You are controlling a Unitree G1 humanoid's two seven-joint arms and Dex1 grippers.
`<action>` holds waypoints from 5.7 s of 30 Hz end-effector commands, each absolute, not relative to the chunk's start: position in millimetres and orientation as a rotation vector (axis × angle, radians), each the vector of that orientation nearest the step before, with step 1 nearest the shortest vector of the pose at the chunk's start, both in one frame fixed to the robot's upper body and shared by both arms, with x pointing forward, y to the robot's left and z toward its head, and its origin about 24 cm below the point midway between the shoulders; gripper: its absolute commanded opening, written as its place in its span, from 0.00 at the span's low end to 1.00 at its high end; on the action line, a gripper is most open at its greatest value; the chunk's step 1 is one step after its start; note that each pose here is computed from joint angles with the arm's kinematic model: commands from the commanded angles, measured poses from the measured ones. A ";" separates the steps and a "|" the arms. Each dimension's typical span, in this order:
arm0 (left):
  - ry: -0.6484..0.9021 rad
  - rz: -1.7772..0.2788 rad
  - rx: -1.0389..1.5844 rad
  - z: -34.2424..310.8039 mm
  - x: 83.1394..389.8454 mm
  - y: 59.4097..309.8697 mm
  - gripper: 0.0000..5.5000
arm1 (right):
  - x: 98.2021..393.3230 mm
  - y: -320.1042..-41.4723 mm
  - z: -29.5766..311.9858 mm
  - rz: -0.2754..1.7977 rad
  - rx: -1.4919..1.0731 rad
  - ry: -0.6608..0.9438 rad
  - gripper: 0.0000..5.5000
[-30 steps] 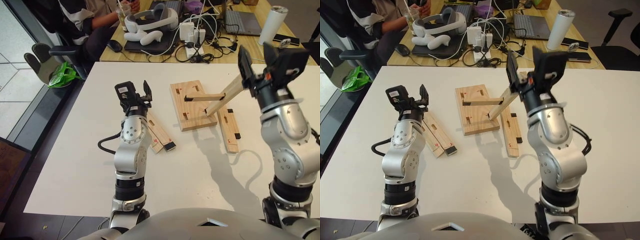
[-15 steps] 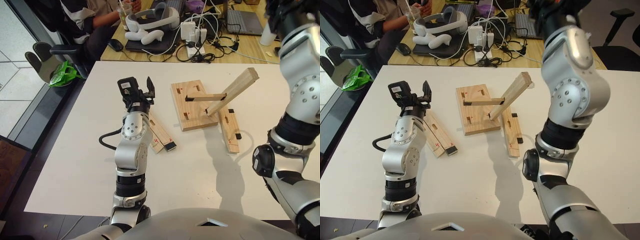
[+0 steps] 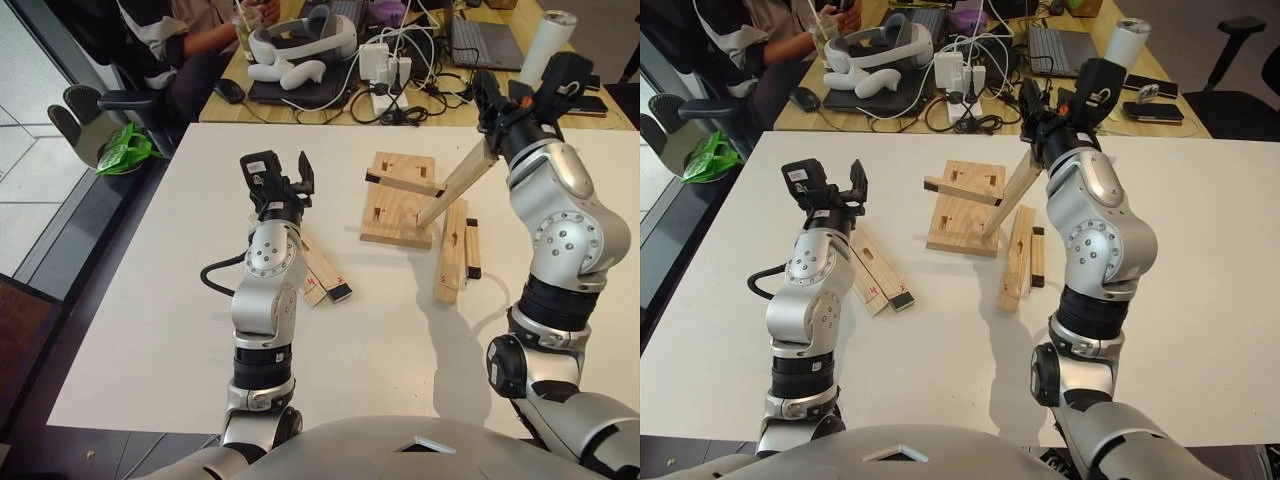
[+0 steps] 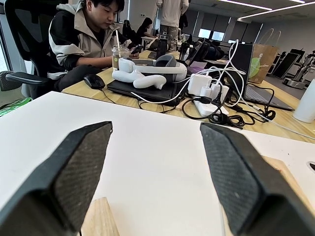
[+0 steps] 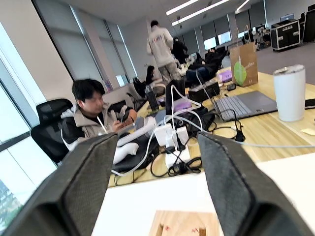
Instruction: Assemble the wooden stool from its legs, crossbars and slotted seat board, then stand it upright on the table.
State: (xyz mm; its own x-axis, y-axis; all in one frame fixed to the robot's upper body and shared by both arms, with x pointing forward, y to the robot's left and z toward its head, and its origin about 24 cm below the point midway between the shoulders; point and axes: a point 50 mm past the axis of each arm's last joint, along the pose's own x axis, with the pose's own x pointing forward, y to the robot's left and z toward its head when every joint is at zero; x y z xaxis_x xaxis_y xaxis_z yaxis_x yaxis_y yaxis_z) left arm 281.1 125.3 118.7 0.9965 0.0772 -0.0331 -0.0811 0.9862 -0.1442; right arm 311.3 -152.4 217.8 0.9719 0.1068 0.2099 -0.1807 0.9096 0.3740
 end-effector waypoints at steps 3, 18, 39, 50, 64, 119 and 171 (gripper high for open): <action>0.186 0.094 -0.087 98.8 271.2 144.2 0.61 | 270.1 -155.6 271.7 0.353 0.520 -0.530 0.54; 0.738 -0.127 -0.274 88.7 254.4 116.2 0.81 | 188.0 -83.6 183.4 0.673 0.416 -0.099 0.55; 0.745 0.075 -0.080 73.0 263.8 161.5 0.81 | 183.9 -98.9 113.6 0.838 -0.016 0.327 0.55; 0.660 0.066 0.023 75.0 276.7 162.0 0.81 | 193.6 -67.7 85.1 0.957 -0.105 0.427 0.55; 0.519 0.026 -0.054 104.5 291.8 136.7 0.82 | 224.1 -42.7 44.6 1.003 -0.239 0.506 0.69; 0.668 -0.277 -0.774 101.6 271.0 170.1 0.82 | 266.8 -58.6 67.5 0.750 -0.089 0.262 0.37; 0.556 -0.168 -0.841 126.7 304.7 177.2 0.70 | 232.6 -78.6 85.3 0.907 0.053 0.288 0.37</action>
